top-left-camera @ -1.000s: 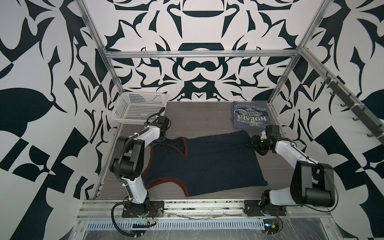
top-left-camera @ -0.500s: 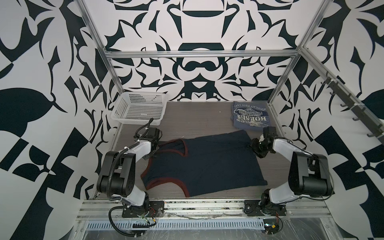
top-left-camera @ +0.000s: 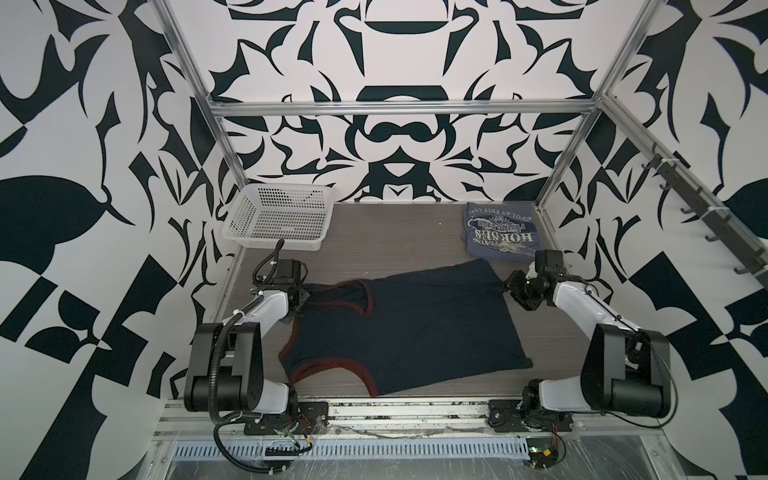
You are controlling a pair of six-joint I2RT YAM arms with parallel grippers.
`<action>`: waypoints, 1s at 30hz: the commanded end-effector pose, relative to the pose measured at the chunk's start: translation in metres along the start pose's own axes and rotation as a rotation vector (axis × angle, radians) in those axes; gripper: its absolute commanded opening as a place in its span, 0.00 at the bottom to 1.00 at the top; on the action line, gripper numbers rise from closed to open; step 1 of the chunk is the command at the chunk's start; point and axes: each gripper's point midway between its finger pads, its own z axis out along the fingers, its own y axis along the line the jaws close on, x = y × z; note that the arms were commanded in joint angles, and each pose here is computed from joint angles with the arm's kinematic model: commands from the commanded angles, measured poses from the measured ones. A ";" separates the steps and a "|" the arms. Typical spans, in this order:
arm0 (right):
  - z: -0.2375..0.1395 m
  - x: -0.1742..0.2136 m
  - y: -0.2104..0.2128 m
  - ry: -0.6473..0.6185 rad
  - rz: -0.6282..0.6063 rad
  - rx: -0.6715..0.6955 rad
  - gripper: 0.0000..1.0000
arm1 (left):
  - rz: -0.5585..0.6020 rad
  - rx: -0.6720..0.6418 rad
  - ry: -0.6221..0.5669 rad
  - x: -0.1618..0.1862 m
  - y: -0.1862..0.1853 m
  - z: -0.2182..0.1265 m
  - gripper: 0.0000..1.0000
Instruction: Fold and stack the tank tops
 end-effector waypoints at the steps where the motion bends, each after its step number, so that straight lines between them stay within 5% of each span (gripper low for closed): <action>1: -0.005 -0.003 0.043 -0.004 -0.116 -0.075 0.59 | -0.014 0.001 0.007 0.001 0.003 -0.002 0.65; 8: 0.045 0.016 0.084 0.128 -0.169 -0.107 0.58 | -0.025 0.019 0.028 0.004 0.000 0.007 0.64; 16: 0.093 0.021 0.047 0.220 -0.062 -0.010 0.57 | -0.141 0.058 0.106 0.014 0.014 0.022 0.61; 22: 0.091 0.014 -0.008 0.201 0.116 0.030 0.55 | -0.187 0.071 0.116 0.015 0.022 0.023 0.65; 30: 0.080 0.010 -0.004 0.162 0.098 0.001 0.54 | -0.189 0.098 0.064 0.005 0.024 0.005 0.72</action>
